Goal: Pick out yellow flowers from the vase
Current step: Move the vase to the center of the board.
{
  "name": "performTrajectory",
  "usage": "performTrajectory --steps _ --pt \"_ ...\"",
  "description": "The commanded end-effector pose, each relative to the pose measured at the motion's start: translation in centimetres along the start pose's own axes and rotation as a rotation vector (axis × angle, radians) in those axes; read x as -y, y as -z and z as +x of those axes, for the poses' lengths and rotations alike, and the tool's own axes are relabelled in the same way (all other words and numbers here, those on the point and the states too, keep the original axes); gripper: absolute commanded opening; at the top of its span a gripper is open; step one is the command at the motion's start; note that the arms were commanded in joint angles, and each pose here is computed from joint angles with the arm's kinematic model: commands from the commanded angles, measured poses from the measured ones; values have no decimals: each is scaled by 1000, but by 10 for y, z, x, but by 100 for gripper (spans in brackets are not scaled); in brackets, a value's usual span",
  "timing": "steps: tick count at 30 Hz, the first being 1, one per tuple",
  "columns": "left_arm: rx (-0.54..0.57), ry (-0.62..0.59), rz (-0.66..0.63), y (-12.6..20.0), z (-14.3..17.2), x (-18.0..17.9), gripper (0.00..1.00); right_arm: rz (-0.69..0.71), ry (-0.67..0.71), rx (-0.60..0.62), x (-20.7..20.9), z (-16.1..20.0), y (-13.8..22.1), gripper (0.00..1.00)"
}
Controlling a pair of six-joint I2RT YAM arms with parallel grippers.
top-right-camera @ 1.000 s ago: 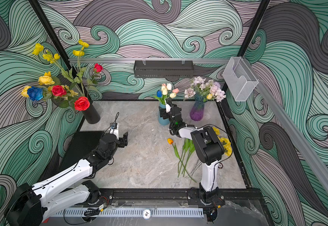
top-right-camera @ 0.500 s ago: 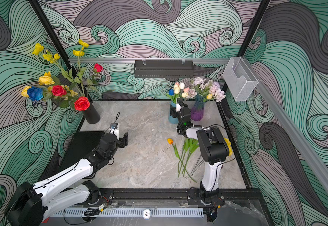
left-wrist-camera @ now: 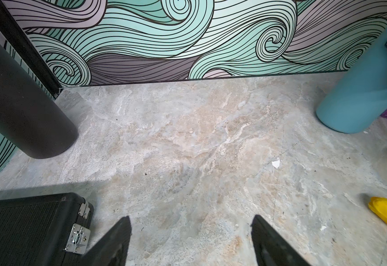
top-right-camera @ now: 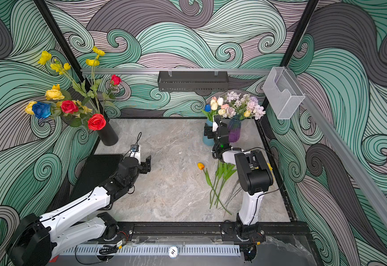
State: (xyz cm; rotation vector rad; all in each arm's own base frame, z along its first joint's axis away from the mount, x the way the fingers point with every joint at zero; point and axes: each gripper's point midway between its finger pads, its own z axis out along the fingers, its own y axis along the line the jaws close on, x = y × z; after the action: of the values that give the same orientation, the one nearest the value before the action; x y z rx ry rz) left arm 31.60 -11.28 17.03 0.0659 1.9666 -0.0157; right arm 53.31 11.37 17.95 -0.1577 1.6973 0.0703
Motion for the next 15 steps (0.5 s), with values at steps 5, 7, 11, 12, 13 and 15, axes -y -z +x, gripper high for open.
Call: performTrajectory --steps 5,7,11,12,13,15 --pt "11 -14 -24 -3 -3 -4 81 24 -73 -22 7 -6 17 100" --pt "15 -18 -30 -3 -6 -4 81 25 -88 -39 7 -3 24 100" --pt "42 -8 -126 0 -21 -21 82 30 -123 -68 8 9 39 100" --pt "50 4 -173 1 -24 -30 83 28 -133 -76 8 13 44 100" --pt "55 20 -218 1 -28 -40 84 21 -143 -82 7 16 49 100" --pt "66 84 -310 1 -35 -62 85 3 -161 -93 4 20 58 100"
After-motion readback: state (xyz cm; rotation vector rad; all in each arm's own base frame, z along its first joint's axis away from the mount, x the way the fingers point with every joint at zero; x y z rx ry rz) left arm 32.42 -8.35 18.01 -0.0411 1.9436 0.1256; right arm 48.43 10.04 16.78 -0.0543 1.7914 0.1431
